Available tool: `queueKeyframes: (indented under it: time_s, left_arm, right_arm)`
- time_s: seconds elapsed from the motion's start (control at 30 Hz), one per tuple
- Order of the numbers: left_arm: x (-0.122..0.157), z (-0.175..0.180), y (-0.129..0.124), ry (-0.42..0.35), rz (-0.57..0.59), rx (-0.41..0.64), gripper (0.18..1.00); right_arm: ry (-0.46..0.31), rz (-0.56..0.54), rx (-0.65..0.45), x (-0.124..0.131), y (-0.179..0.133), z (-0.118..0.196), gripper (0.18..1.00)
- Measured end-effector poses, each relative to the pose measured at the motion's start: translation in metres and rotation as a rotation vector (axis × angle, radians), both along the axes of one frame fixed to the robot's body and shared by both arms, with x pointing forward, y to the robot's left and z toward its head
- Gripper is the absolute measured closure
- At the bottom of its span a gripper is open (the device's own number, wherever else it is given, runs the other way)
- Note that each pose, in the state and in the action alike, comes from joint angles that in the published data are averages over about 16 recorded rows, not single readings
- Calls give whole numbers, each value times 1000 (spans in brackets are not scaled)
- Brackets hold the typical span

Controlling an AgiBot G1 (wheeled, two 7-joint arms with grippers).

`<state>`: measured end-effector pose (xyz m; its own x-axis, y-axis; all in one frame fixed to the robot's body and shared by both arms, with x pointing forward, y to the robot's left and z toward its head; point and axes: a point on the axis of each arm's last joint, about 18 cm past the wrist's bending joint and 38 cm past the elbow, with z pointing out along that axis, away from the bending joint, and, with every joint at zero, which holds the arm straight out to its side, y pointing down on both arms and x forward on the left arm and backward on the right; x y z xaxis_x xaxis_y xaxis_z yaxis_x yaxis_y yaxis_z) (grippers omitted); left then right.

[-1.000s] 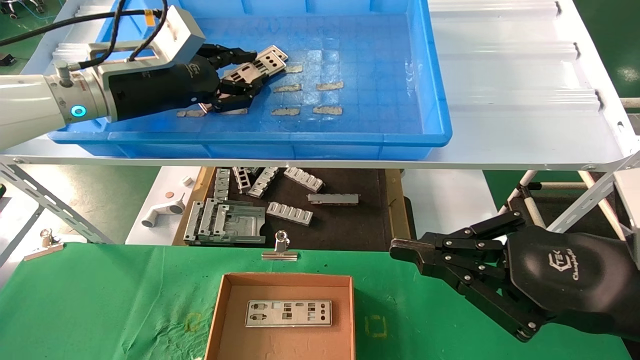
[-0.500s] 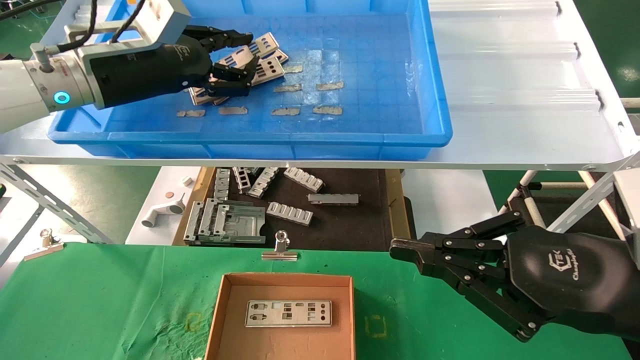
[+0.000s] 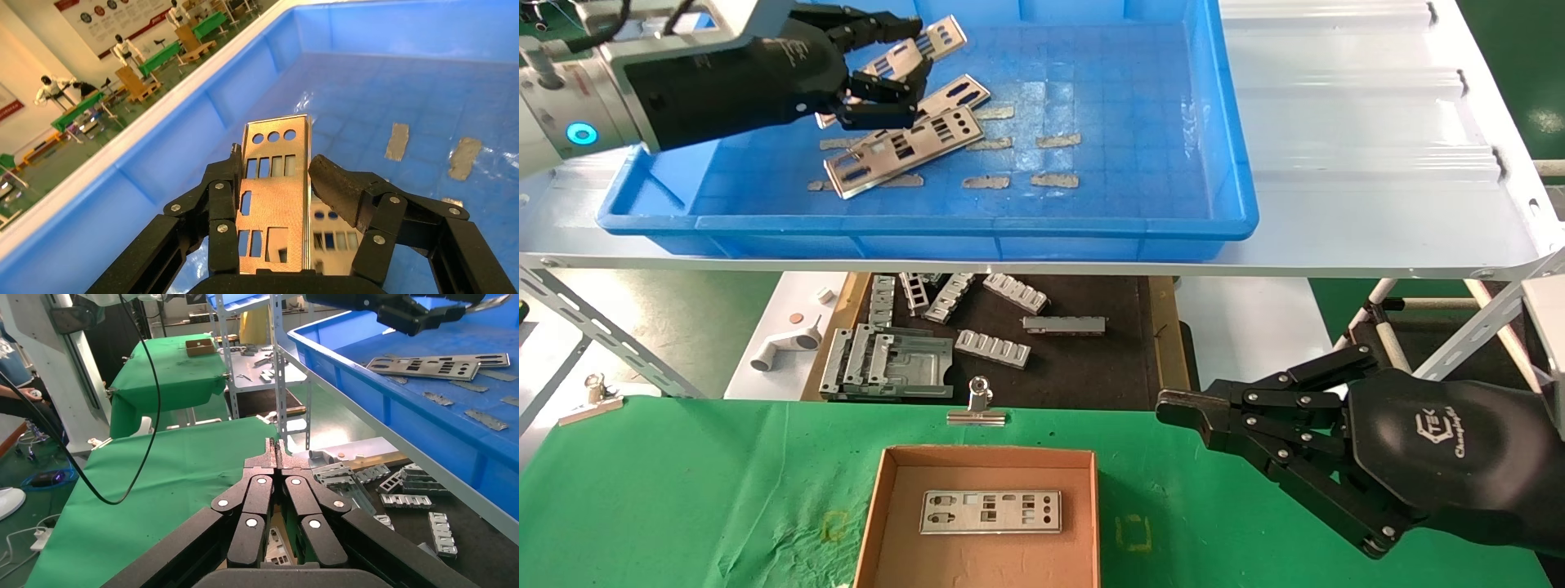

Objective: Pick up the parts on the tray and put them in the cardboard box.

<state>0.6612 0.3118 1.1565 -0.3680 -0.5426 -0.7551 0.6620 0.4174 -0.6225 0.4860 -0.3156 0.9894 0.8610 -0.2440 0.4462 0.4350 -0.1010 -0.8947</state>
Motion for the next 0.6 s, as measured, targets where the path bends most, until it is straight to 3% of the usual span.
queueKeyframes:
  time_s: [0.6]
  left_arm:
    - [-82,0,10,-89,-214,203,789]
  right_arm:
    - [0,0,0,0,0,0,988]
